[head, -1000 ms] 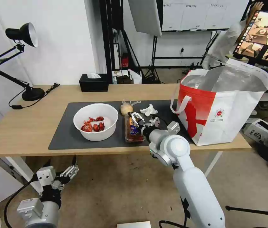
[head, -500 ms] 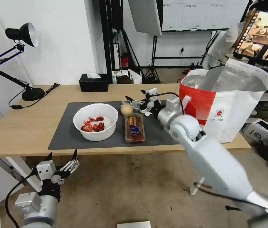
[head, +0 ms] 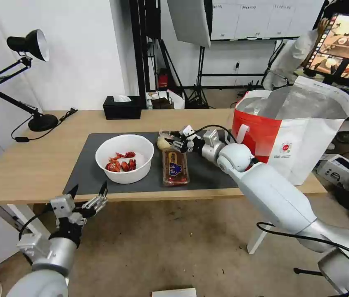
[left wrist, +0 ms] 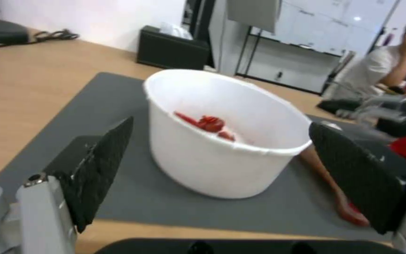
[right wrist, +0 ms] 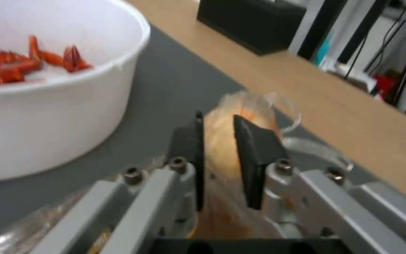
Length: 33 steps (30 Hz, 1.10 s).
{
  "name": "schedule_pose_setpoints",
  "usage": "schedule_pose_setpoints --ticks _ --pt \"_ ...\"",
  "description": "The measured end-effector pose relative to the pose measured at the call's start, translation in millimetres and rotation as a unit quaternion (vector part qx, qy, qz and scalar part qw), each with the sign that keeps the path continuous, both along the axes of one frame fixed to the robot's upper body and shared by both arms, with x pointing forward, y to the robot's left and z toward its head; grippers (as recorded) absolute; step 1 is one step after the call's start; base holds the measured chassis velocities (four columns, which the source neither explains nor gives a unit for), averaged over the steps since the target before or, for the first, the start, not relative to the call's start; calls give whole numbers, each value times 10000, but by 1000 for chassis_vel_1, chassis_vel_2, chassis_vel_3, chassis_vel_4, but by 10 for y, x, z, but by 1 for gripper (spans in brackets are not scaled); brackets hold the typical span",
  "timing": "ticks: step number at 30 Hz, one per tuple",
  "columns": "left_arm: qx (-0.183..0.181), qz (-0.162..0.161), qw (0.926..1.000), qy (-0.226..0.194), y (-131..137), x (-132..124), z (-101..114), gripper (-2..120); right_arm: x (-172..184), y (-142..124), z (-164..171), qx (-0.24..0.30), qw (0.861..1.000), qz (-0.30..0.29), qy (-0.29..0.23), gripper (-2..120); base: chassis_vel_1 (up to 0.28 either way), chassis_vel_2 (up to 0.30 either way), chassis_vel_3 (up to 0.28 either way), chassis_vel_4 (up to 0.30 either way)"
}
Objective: Pick up the trash from the table and place it into the takeout bag.
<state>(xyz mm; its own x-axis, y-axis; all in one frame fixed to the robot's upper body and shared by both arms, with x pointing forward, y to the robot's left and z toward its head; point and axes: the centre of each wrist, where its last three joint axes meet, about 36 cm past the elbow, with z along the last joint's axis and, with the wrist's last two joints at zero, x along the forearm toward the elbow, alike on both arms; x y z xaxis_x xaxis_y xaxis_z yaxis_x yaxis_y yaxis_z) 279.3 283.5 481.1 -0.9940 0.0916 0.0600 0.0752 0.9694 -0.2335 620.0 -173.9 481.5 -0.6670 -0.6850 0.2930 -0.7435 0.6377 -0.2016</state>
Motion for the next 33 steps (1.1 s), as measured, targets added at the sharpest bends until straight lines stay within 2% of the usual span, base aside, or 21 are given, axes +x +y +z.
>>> schedule_pose_setpoints --ticks 3,5,7,9,11,12,15,16,18,19,21,22,23,24,27,33 --pt "-111 -281 9995 46 16 68 32 100 7 -3 -92 27 9998 -27 209 3 0 0 0 0" --pt "-166 -392 9991 71 21 89 43 100 5 -4 -122 32 9996 -44 273 0 0 0 0 0" --pt "-268 -641 9975 141 31 138 51 100 -4 1 -181 10 9991 -88 405 0 0 0 0 0" --pt "-339 -760 9964 182 36 158 60 100 -3 8 -197 -8 9989 -105 447 0 0 0 0 0" --pt "-676 -1070 9911 421 57 198 107 100 13 40 -218 -39 9987 -108 495 0 0 0 0 0" --pt "-676 -1070 9911 421 57 198 107 100 13 40 -218 -39 9987 -108 495 0 0 0 0 0" --pt "-1498 -1650 9685 1112 86 339 274 100 22 65 -223 -60 9986 -98 522 0 0 0 0 0" --pt "-1498 -1650 9685 1112 86 339 274 100 22 65 -223 -60 9986 -98 522 0 0 0 0 0" --pt "-1903 -1924 9513 1474 121 464 352 100 21 73 -229 -74 9984 -97 546 0 0 0 0 0" --pt "-1903 -1924 9513 1474 121 464 352 100 21 73 -229 -74 9984 -97 546 0 0 0 0 0" --pt "-2205 -2163 9344 1777 168 609 395 100 20 83 -231 -106 9983 -90 568 0 0 0 0 0" --pt "-2205 -2163 9344 1777 168 609 395 100 20 83 -231 -106 9983 -90 568 0 0 0 0 0" --pt "-2309 -2249 9280 1867 181 677 400 100 26 87 -217 -127 9983 -83 561 0 0 0 0 0" --pt "-2355 -2286 9248 1923 182 734 395 100 33 93 -201 -146 9984 -72 548 0 0 0 0 0" --pt "-2394 -2303 9220 1989 153 847 384 100 46 113 -168 -192 9984 -41 524 0 0 0 0 0" --pt "-2460 -2208 9217 2029 71 1084 359 100 35 166 -153 -253 9983 42 515 0 0 0 0 0"
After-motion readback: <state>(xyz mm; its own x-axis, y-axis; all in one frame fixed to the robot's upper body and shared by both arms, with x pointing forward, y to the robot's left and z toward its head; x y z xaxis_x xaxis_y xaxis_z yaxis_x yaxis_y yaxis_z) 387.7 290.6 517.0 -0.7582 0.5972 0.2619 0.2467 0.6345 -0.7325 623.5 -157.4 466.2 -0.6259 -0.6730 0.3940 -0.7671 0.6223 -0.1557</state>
